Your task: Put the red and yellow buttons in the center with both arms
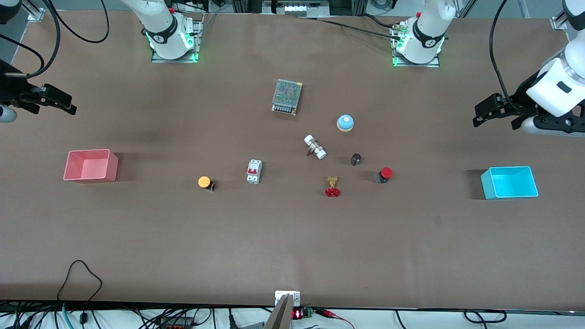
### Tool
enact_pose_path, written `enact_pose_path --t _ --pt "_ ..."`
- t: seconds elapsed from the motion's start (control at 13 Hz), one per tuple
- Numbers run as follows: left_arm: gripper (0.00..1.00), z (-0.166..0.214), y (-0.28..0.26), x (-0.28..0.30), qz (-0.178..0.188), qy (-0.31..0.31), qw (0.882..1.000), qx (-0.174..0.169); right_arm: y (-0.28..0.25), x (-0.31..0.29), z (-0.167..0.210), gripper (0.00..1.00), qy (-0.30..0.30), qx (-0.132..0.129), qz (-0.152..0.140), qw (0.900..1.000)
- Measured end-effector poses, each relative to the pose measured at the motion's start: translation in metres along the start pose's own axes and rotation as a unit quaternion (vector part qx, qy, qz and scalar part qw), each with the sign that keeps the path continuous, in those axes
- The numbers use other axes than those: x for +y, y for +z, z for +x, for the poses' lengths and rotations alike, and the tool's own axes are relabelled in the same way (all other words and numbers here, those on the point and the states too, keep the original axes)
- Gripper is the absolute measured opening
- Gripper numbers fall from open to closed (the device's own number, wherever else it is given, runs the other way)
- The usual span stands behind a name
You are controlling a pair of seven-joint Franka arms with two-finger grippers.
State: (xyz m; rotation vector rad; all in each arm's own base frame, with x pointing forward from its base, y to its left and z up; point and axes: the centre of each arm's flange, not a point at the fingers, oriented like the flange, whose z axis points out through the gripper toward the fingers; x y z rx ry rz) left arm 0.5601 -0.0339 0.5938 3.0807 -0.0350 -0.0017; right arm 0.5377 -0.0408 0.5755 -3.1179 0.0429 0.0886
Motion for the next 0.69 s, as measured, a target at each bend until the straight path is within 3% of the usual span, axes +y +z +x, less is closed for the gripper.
enact_pose_path --t 0.69 --pt "1.0 -0.0072 -0.0025 0.0038 0.018 0.008 1.0 -0.016 -0.0084 -0.0005 -0.007 1.0 0.004 0.003 -0.001 1.0"
